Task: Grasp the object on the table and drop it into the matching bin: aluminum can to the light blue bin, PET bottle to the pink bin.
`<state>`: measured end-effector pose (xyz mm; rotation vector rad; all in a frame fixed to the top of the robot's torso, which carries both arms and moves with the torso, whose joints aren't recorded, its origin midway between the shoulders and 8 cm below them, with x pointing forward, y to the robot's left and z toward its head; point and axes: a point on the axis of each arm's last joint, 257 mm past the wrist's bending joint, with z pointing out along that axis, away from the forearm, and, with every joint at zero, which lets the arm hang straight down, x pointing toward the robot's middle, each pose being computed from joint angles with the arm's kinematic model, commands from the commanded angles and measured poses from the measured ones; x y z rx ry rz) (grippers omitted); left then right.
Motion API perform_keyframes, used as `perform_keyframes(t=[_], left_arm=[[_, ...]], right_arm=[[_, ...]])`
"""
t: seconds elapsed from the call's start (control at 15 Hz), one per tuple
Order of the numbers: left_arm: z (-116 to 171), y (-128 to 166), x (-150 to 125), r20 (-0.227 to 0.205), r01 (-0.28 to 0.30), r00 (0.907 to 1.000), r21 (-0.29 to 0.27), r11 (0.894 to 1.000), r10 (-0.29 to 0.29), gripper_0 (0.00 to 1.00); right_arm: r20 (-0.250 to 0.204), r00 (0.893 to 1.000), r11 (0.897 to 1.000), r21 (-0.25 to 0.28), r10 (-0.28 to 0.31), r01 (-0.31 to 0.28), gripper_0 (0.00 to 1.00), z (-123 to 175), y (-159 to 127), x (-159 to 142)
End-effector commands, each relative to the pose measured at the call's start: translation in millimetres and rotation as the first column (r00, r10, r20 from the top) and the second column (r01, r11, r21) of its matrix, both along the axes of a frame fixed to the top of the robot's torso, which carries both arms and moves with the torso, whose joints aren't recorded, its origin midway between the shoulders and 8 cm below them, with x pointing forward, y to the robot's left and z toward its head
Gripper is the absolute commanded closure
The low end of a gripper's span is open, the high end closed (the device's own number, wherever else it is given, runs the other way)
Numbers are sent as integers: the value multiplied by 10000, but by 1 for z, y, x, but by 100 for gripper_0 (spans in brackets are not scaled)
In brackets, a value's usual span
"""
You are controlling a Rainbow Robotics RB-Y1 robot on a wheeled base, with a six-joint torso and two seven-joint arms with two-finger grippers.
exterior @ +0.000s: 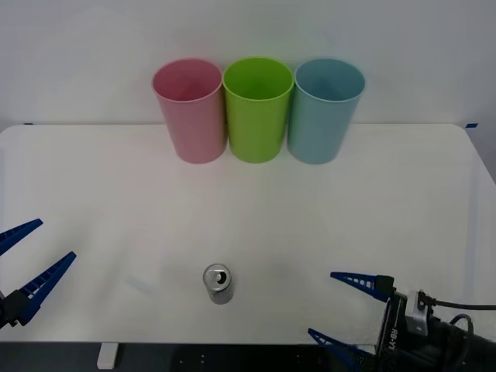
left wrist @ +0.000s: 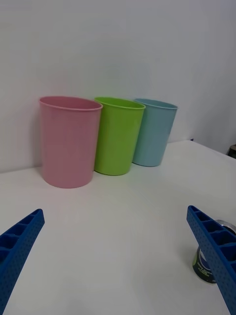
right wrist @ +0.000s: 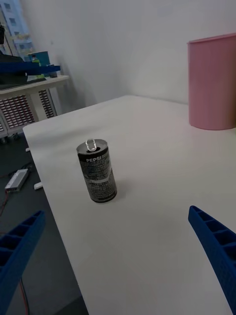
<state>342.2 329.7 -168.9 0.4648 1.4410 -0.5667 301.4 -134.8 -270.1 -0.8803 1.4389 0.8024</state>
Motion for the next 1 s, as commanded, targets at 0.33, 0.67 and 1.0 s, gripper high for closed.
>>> perform_keyframes(t=[0.33, 0.67, 1.0], left_arm=[[0, 0, 0, 1, 0, 10000, 0, 10000, 0, 0], [0, 0, 0, 1, 0, 10000, 0, 10000, 0, 0], [0, 0, 0, 1, 0, 10000, 0, 10000, 0, 0]], right_arm=[[-140, 9992, 9992, -99, -384, 382, 0, -14, 42, 20], [-295, 9979, 9982, -212, -573, 566, 0, -23, 67, 26], [-148, 9973, 9967, -389, -718, 712, 0, -28, 95, 33]])
